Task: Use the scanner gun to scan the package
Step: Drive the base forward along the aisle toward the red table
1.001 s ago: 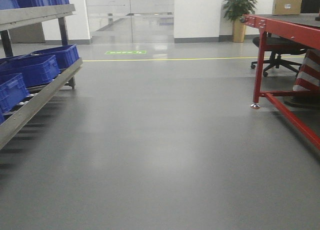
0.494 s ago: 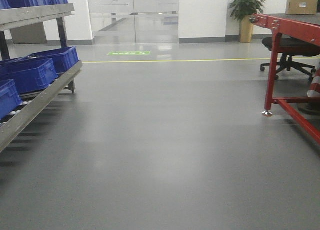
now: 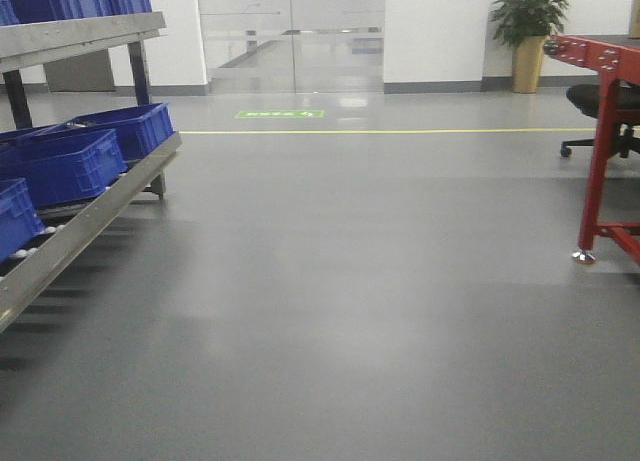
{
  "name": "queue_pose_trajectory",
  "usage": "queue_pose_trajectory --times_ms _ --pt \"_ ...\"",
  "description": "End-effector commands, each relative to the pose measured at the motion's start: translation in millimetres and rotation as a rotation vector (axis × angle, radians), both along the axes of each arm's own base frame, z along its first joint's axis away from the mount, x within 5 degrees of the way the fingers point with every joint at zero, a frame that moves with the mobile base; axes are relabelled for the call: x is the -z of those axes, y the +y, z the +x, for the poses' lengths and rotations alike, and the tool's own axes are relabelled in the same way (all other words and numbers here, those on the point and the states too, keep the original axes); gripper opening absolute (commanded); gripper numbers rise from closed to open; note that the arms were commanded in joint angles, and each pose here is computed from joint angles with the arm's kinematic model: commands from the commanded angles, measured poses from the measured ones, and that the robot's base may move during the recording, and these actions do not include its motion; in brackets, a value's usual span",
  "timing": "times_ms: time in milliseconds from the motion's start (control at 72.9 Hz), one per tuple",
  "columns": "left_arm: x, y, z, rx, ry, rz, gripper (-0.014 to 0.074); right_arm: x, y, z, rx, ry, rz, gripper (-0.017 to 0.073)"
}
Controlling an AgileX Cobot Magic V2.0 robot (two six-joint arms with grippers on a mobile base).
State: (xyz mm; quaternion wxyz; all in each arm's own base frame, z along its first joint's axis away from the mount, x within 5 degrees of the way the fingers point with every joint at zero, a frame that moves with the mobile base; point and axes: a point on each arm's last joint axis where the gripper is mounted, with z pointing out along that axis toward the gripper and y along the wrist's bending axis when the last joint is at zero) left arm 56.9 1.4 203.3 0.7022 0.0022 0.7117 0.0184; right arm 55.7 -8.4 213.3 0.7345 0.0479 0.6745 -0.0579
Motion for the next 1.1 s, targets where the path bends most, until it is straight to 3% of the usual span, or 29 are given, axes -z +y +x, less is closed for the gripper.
queue_pose_trajectory --times_ms 0,1084 --pt "-2.5 -0.2 -0.4 0.003 -0.019 0.001 -0.0101 -2.0 -0.1 -0.4 0.003 -0.023 -0.009 -0.0169" --pt "-2.5 -0.2 -0.4 0.003 -0.019 0.001 -0.0101 -2.0 -0.1 -0.4 0.003 -0.023 -0.009 -0.0169"
